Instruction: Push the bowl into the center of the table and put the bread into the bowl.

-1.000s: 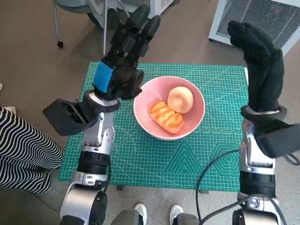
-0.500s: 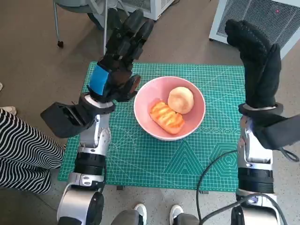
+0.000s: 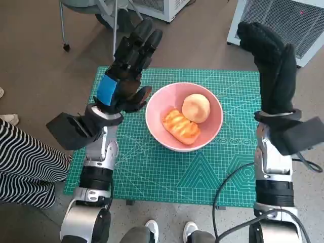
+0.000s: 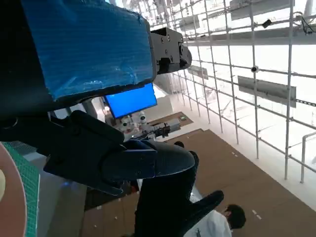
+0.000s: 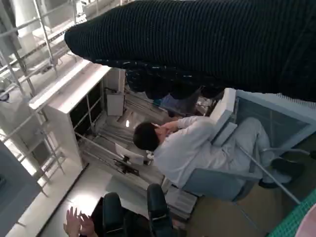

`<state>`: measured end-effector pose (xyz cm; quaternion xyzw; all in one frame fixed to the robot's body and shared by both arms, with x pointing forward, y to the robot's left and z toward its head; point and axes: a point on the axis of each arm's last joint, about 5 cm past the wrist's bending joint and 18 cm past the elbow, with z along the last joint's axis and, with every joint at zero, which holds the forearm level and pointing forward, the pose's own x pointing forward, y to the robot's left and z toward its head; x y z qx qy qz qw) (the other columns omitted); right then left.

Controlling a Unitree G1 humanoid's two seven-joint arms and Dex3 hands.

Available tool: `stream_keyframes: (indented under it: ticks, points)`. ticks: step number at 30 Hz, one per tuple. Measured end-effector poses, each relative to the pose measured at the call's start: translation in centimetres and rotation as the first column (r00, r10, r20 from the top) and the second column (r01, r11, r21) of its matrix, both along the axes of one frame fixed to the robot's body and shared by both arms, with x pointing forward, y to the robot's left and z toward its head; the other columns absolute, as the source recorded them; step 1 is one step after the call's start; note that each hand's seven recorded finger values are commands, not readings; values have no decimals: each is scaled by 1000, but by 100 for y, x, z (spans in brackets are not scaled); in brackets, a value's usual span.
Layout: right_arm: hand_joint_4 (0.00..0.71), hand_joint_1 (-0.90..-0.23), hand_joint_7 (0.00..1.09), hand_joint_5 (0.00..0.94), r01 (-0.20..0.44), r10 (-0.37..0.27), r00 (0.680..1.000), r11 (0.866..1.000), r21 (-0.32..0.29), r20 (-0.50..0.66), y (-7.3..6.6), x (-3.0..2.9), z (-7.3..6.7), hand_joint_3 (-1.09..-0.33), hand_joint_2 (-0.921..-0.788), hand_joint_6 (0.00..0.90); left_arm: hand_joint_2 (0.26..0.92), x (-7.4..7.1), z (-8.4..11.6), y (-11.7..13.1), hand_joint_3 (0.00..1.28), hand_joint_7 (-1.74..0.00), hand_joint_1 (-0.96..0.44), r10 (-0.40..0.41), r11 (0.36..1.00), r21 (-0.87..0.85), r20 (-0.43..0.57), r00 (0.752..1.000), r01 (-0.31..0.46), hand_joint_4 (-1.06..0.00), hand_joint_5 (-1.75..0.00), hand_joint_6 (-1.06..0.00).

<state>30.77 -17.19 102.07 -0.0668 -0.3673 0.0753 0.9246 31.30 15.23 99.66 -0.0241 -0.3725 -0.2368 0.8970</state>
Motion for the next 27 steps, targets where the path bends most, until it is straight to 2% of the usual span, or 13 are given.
stream_keyframes:
  ticks: [11,17,27]
  points:
    - [136,-702,439,0,2,-2,1000,1000,-20,-15,37,45,-15,-744,-921,-1,921,-19,-63,23,363,-296,-673,20,1000,18,-13,1000,-19,-3,-133,1]
    - [136,-695,422,1,4,-5,1000,999,-39,-23,44,67,-50,-753,-921,-1,921,-22,-71,50,358,-297,-669,28,999,25,-13,1000,-27,-6,-136,1]
    - [132,-694,405,0,-9,7,999,999,-37,-53,71,107,-118,-751,-921,-1,921,-29,-104,80,346,-305,-662,39,999,28,-16,999,-39,-15,-139,1]
